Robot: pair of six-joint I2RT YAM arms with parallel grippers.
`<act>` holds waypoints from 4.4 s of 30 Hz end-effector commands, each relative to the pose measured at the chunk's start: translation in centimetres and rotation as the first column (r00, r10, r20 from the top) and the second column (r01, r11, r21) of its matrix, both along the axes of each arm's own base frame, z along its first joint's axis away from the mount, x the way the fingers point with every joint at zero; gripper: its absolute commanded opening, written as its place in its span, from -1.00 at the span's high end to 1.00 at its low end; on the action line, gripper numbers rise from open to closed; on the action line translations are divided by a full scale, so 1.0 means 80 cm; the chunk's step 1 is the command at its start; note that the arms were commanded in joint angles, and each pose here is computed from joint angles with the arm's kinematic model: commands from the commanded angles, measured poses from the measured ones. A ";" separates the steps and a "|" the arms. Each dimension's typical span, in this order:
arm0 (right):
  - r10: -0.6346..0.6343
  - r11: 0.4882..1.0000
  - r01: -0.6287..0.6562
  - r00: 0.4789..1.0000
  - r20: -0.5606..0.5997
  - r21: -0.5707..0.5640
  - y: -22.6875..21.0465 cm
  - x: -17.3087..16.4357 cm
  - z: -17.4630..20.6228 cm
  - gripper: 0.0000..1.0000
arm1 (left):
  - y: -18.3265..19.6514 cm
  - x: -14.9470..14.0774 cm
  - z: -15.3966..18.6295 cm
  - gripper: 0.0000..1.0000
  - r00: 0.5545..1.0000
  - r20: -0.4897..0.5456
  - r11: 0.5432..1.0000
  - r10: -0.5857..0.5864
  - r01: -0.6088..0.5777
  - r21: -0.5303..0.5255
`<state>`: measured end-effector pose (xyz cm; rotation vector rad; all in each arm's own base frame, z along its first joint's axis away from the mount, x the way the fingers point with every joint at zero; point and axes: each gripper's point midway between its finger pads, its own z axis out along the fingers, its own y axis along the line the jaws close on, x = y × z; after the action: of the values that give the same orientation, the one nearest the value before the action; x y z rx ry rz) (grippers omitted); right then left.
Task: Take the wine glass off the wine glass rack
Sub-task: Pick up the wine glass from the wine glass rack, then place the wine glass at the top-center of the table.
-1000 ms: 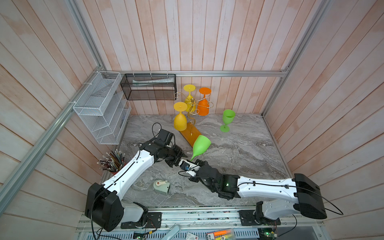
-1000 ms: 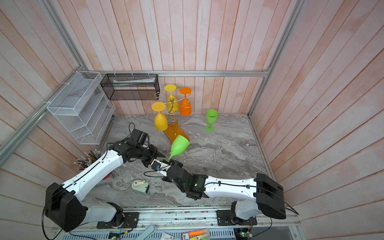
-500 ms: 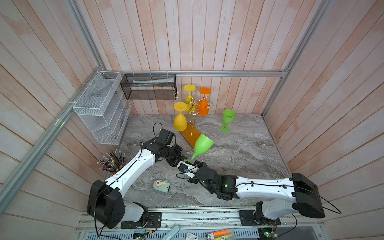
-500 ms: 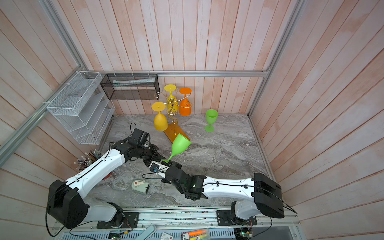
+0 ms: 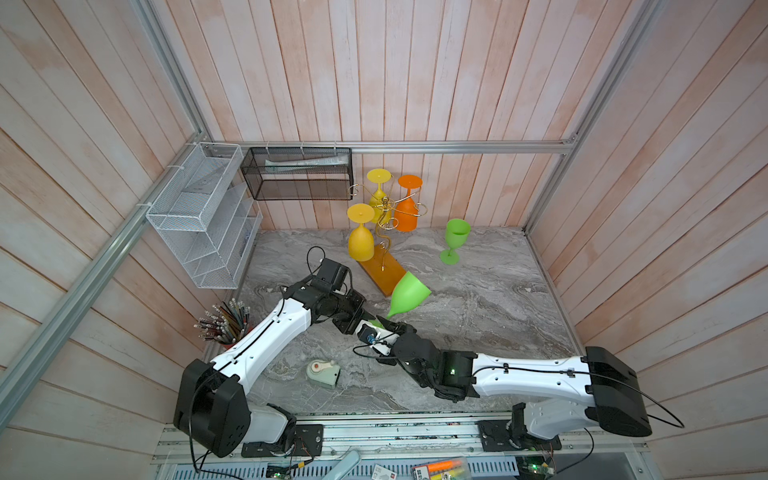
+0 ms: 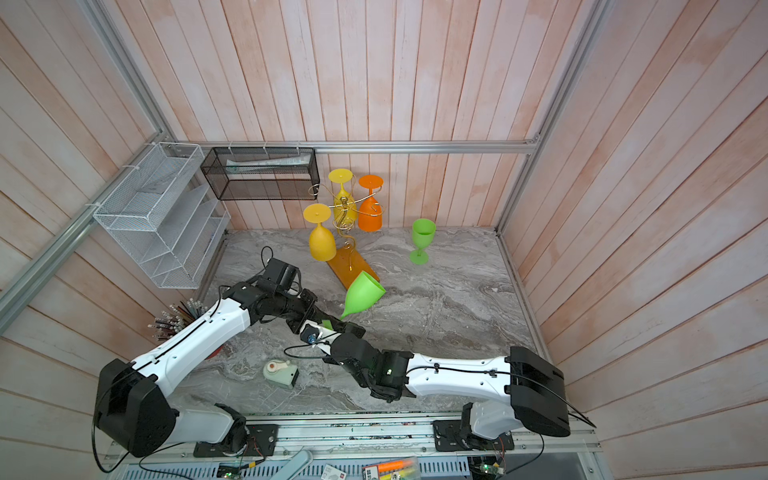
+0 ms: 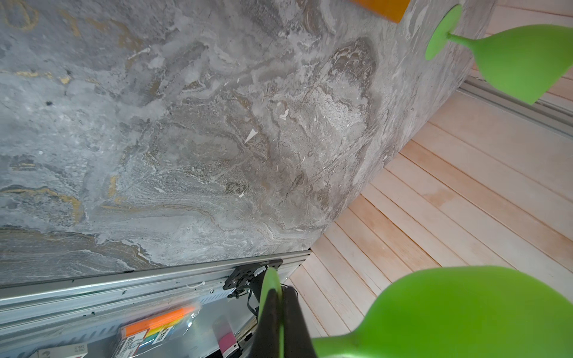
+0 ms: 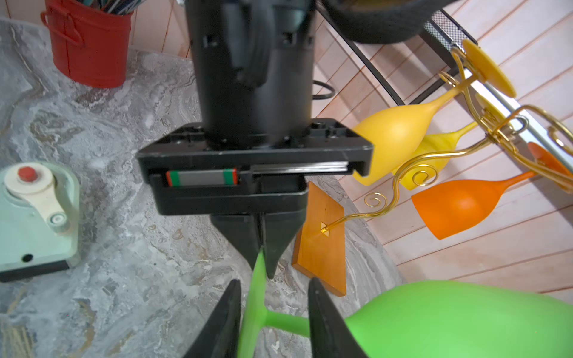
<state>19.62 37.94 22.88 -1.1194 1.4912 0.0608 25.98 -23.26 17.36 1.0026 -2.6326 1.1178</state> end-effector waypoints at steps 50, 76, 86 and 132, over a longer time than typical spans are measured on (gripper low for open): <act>0.012 0.526 0.662 0.621 -0.783 0.533 -0.219 0.110 0.111 0.10 | -0.006 0.045 0.031 1.00 0.666 0.726 0.957 -0.174 0.289 -0.036; -0.042 0.731 0.557 0.615 -0.788 0.395 -0.174 0.082 0.076 0.24 | -0.011 0.083 0.043 1.00 0.611 0.771 0.955 -0.180 0.297 -0.013; -0.054 0.768 0.541 0.588 -0.807 0.343 -0.156 0.079 0.053 0.32 | -0.012 0.085 0.048 1.00 0.605 0.777 0.954 -0.174 0.300 -0.020; -0.432 0.574 0.819 0.279 -0.857 -0.022 -0.307 0.139 0.012 1.00 | 0.047 0.047 0.189 -1.00 0.270 0.881 0.919 -0.389 0.183 0.350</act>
<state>30.74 14.82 24.95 0.0650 2.4606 0.4215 30.53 -20.05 30.60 -0.2799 -3.5157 1.7787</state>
